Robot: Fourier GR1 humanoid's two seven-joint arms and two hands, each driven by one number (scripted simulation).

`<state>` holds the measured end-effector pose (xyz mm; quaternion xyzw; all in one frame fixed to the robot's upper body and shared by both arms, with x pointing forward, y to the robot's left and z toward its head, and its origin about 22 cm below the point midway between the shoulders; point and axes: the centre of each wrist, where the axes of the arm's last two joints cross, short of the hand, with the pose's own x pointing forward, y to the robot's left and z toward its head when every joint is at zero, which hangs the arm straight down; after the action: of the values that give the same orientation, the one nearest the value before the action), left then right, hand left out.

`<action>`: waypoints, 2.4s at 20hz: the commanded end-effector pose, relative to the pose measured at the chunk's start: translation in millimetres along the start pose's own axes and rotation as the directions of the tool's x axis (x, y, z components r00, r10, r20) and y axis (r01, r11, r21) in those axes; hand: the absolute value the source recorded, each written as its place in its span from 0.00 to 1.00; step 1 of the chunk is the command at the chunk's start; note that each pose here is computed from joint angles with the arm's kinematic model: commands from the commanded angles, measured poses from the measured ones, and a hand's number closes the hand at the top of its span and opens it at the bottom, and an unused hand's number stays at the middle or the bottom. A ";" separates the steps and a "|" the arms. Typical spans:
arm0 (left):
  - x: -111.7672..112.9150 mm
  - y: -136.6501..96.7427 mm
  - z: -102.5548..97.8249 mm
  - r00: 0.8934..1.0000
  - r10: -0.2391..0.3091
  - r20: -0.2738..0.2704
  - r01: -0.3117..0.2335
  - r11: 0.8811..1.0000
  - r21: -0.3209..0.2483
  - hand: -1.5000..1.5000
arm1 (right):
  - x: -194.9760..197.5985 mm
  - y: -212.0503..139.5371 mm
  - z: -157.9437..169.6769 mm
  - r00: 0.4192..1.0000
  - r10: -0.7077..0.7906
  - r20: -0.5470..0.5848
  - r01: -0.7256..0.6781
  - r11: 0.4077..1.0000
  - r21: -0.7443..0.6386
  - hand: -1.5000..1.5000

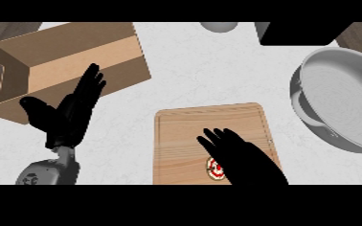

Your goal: Pick the cupcake from the cutting board and place it in the pot

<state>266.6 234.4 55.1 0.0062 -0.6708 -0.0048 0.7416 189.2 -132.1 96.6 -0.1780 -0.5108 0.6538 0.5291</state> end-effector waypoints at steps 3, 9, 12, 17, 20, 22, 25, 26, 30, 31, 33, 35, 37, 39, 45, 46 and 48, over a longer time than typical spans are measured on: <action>23.3 -17.1 -6.7 1.000 0.004 0.003 -0.004 1.000 -0.005 0.50 | 16.3 20.3 -27.4 0.999 0.037 -0.029 -0.036 0.999 0.034 0.00; -0.8 -9.9 1.1 1.000 -0.006 0.004 0.006 1.000 0.000 0.50 | -1.0 8.7 -30.0 0.991 0.112 -0.073 -0.106 0.990 0.089 0.00; 11.6 -17.5 1.2 1.000 0.015 -0.003 -0.015 1.000 0.010 0.50 | 18.0 46.7 -41.5 0.987 0.135 -0.092 -0.126 0.988 0.094 0.00; 9.3 5.5 12.3 1.000 0.007 0.007 -0.007 1.000 -0.013 0.50 | 10.3 30.3 -53.7 0.984 0.151 -0.097 -0.141 0.984 0.107 0.00; 3.1 0.8 -0.4 1.000 -0.002 -0.015 0.002 1.000 -0.014 0.50 | -1.7 59.4 -68.3 0.984 0.153 -0.095 -0.142 0.983 0.119 0.00; 15.7 0.8 1.6 1.000 -0.006 0.011 0.006 1.000 0.002 0.50 | -9.7 49.4 -61.1 0.983 0.156 -0.092 -0.142 0.979 0.145 0.00; 9.2 -10.8 -3.8 1.000 -0.008 0.006 0.008 1.000 0.003 0.50 | -17.5 41.2 -56.1 0.995 0.080 0.054 -0.085 0.990 0.109 1.00; 20.9 -17.9 3.7 1.000 -0.004 0.007 0.004 1.000 -0.003 0.50 | 2.1 40.0 -58.5 0.995 0.073 0.069 -0.078 0.994 0.075 1.00; -10.4 3.6 -3.4 1.000 -0.012 0.002 0.012 1.000 0.019 0.50 | -2.6 64.7 -71.9 0.991 0.105 0.079 -0.109 0.993 0.044 1.00; 18.2 1.8 4.5 1.000 0.013 0.001 -0.013 1.000 -0.002 0.50 | -6.3 53.8 -55.1 0.992 0.107 0.073 -0.111 0.993 0.050 1.00; 16.4 4.3 -2.5 1.000 -0.005 0.001 0.005 1.000 -0.005 0.50 | -12.0 44.6 -60.0 0.991 0.107 0.080 -0.110 0.993 0.033 1.00; 11.8 -20.5 -1.8 1.000 -0.007 -0.003 0.007 1.000 0.004 0.50 | 2.0 54.9 -67.5 0.992 0.088 0.096 -0.090 0.996 0.020 1.00; 21.2 -0.7 0.3 1.000 0.011 0.006 -0.011 1.000 0.028 0.50 | -47.7 46.2 -21.1 0.997 0.072 -0.006 -0.072 0.997 -0.024 1.00; 6.2 8.9 5.9 1.000 -0.007 0.005 0.006 0.997 0.076 0.50 | -121.7 23.0 -2.4 0.975 0.023 -0.221 -0.045 0.994 -0.098 1.00; 5.4 10.7 8.1 1.000 0.001 -0.002 0.000 0.996 0.090 0.50 | -252.4 -19.2 85.2 0.842 -0.161 -0.514 0.001 0.955 -0.296 1.00; 6.4 15.8 12.2 1.000 0.006 -0.003 -0.005 0.995 0.102 0.50 | -268.8 -21.3 105.8 0.819 -0.162 -0.551 -0.034 0.944 -0.328 1.00; -3.7 7.7 12.1 1.000 -0.001 -0.016 0.003 0.997 0.071 0.50 | -287.7 -53.4 143.8 0.802 -0.178 -0.570 -0.097 0.903 -0.418 1.00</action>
<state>256.0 245.8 59.0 0.0359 -0.6668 0.0258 0.7440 228.9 -382.6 62.6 -0.3968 -0.4384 0.4927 0.6385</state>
